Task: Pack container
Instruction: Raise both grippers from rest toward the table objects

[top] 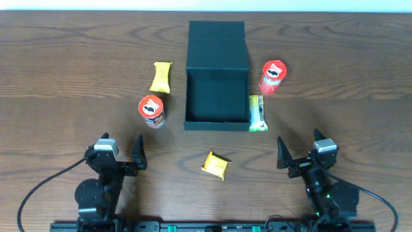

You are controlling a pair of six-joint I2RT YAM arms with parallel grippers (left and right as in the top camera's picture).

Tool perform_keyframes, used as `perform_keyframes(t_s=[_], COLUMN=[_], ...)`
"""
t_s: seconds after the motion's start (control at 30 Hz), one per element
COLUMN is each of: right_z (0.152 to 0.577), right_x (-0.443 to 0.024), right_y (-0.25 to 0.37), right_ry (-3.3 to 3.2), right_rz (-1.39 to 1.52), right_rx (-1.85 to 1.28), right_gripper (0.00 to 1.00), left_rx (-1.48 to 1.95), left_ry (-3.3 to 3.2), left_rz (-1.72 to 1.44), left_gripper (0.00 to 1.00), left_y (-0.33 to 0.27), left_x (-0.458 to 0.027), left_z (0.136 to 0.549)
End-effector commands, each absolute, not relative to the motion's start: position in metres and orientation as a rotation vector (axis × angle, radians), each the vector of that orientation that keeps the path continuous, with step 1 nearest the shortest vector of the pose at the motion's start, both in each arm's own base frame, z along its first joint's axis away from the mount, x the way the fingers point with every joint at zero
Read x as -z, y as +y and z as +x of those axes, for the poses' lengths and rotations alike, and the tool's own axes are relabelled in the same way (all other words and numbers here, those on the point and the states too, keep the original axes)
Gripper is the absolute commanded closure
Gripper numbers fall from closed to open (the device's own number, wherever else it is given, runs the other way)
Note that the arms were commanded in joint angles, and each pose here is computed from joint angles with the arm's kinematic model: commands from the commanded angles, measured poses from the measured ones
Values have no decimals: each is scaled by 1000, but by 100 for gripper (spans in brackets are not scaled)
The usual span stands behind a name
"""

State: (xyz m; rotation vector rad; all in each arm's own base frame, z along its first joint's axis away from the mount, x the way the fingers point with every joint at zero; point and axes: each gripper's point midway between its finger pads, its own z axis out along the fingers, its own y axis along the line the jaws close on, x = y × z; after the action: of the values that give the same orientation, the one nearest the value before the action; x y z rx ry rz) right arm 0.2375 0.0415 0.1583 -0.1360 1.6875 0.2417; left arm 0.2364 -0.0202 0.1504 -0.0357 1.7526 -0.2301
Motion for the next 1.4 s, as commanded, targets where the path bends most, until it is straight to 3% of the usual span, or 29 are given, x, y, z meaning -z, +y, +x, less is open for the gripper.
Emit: perform_keyframes(t_s=[0.0, 1.37], right_z=[237, 237], right_x=[-158, -168], right_y=[42, 43], right_ry=[1687, 1654], right_rz=[-126, -108], right_rx=[-254, -282], right_gripper=[1, 1], left_rx=[231, 268], left_ry=[1779, 1747], left_rz=[-46, -31], left_gripper=[5, 5], left_y=[-20, -25], left_x=[-137, -145], left_z=[237, 238])
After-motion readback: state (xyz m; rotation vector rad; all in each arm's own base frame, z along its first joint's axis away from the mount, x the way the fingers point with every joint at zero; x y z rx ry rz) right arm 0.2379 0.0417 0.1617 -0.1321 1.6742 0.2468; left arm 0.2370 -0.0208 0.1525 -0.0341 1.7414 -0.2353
